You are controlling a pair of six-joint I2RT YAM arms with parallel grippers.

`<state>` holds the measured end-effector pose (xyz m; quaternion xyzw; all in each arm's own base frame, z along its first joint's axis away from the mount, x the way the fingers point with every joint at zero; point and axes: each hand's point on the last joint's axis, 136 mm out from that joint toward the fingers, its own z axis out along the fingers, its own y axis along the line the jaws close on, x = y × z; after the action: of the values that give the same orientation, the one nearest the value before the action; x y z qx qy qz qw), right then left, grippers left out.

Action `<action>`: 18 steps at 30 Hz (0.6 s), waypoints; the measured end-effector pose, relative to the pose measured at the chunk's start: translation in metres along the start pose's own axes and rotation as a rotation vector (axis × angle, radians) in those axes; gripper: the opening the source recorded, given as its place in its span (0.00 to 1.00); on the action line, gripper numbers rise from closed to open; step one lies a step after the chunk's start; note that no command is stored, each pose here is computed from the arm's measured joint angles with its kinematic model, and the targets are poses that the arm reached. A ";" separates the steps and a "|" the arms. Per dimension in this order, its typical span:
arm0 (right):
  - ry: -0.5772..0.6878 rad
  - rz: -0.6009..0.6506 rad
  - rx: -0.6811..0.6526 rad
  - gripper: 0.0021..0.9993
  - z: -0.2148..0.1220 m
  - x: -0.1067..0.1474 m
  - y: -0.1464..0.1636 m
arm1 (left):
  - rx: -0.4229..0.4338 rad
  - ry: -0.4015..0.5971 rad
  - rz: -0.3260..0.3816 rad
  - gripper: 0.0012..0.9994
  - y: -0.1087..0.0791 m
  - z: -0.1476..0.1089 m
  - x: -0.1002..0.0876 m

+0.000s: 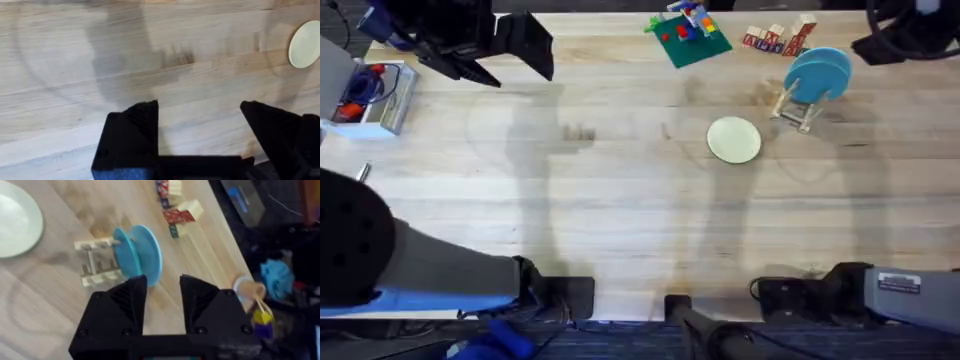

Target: Pick up the plates from the table one by one and place each into a slot on the dish rack.

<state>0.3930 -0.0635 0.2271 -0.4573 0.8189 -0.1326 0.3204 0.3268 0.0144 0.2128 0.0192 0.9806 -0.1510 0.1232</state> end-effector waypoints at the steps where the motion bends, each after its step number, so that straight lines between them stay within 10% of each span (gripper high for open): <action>1: 0.009 0.005 0.016 0.41 -0.004 0.001 -0.002 | 0.000 0.000 0.000 1.00 0.000 0.000 0.000; 6: 0.059 0.058 0.026 0.48 -0.018 0.008 0.002 | 0.000 0.000 0.000 0.99 0.000 0.000 0.000; 10: 0.091 0.082 -0.007 0.96 -0.028 0.013 0.015 | 0.000 0.000 0.000 1.00 0.000 0.000 0.000; 18: 0.071 0.078 0.046 1.00 -0.054 0.006 0.014 | 0.000 0.000 0.000 0.99 0.000 0.000 0.000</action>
<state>0.3462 -0.0648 0.2585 -0.4127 0.8436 -0.1550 0.3065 0.3269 0.0144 0.2128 0.0192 0.9806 -0.1509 0.1233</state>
